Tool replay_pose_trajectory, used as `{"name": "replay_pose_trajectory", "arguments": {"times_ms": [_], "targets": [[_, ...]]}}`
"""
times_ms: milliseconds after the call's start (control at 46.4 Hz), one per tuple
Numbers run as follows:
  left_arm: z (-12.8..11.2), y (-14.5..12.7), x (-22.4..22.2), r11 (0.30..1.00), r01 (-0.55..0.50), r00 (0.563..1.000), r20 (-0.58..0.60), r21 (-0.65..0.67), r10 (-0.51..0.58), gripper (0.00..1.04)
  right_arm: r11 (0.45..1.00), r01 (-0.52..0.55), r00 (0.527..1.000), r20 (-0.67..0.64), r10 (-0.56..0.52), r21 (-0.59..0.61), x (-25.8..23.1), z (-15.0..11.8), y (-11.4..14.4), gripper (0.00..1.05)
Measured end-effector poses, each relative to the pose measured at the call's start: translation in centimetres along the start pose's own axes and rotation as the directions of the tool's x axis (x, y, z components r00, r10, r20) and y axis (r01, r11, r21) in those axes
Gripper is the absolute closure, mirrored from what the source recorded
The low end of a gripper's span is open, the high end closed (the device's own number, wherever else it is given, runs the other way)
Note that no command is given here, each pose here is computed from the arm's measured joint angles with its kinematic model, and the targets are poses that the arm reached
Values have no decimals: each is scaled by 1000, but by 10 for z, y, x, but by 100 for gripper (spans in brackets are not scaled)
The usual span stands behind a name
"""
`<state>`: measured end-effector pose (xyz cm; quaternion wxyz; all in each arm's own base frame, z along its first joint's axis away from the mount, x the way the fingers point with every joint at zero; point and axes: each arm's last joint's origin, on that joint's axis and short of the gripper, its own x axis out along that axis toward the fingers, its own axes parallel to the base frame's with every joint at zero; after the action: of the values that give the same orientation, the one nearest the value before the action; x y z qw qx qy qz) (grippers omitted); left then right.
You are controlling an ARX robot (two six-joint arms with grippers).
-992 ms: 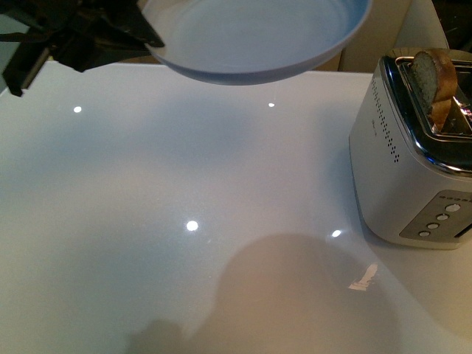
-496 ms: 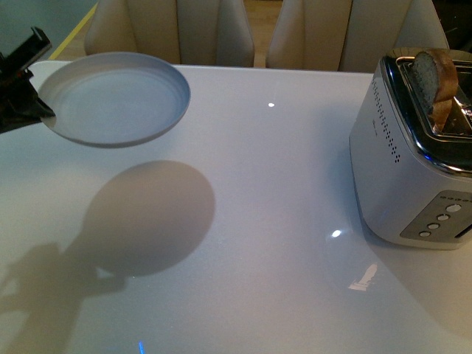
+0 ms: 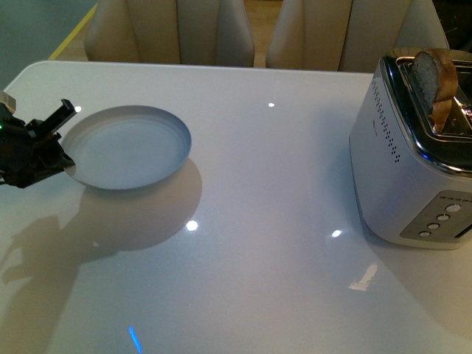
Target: Left arm holds plate, right arm toasts bread
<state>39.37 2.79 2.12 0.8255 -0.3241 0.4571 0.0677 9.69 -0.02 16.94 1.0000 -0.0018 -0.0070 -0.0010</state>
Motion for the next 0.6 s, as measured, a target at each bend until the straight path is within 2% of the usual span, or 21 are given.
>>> {"name": "replay_pose_trajectory", "arguments": {"times_ms": [129,431,604], "targets": [[-10,11,14,999,-21,999,-30,-30,20,102,1000,0,1000,0,0,0,0,0,0,9],[-13,15,23,997,-1,1000,-2,-78,1,102,1000,0,1000,0,0,0,0,0,0,9],[-22,22,27,995,-11,1000,-12,-98,10,102,1000,0,1000,0,0,0,0,0,0,9]]}}
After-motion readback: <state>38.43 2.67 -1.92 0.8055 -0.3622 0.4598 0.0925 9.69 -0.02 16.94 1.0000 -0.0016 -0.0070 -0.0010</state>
